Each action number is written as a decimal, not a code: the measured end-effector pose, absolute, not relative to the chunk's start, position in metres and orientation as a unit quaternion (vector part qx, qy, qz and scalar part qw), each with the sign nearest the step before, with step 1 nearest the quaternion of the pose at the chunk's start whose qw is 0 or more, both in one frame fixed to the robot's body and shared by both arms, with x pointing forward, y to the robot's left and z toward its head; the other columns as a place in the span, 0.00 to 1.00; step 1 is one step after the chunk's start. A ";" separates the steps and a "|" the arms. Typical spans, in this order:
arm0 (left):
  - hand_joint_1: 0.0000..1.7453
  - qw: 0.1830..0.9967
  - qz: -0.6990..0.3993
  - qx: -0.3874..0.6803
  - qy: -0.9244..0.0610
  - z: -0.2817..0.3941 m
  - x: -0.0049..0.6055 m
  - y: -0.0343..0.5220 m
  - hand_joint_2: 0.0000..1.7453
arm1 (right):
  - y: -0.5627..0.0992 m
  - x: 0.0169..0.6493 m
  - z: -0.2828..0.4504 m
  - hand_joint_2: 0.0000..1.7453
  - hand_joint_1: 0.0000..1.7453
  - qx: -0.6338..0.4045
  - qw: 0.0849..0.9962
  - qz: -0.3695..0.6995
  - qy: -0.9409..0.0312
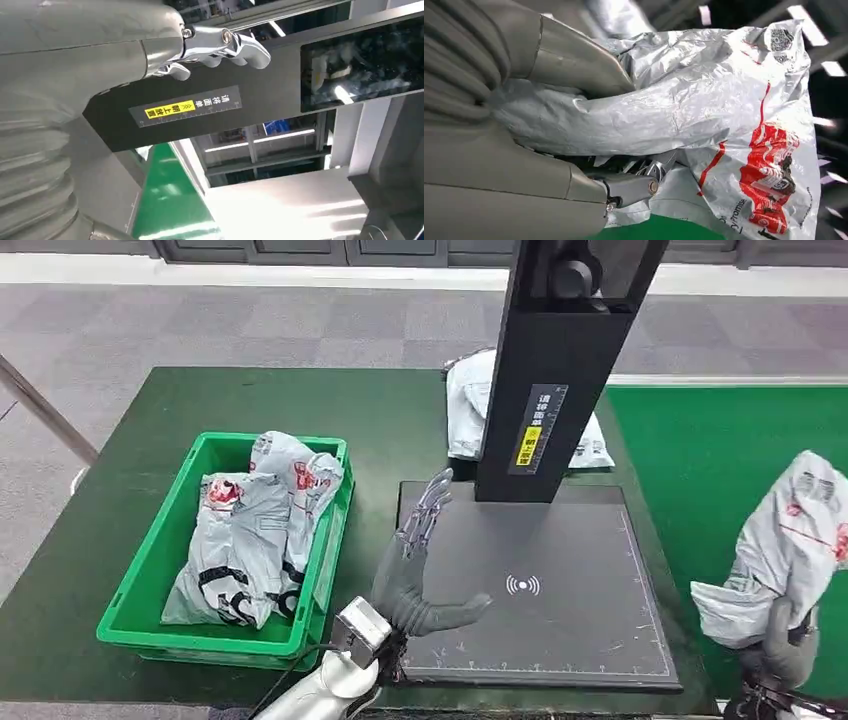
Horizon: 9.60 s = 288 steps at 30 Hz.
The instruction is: Moved the parcel from conveyor to table for the left to box.
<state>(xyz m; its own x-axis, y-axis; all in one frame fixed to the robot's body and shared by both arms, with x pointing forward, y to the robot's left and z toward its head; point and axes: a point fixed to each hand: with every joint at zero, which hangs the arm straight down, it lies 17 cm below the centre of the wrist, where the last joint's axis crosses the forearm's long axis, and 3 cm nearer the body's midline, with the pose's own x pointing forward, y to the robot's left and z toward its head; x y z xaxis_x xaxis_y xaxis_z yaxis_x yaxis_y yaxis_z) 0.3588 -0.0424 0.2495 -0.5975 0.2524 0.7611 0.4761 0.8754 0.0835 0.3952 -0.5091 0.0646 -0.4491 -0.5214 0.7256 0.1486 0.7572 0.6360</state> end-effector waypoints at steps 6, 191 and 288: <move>0.00 0.399 -0.141 -0.207 -0.882 0.249 0.359 -0.042 1.00 | -0.506 0.398 0.071 1.00 1.00 0.121 0.504 -0.323 -0.791; 0.00 0.370 -0.590 0.000 -0.717 0.059 0.363 -0.133 1.00 | -0.251 0.461 0.121 1.00 0.00 -0.147 0.535 0.059 -0.830; 1.00 0.515 -0.102 -0.037 -0.850 0.171 0.421 0.054 1.00 | -0.350 0.397 0.208 1.00 0.00 -0.183 0.441 -0.101 -0.873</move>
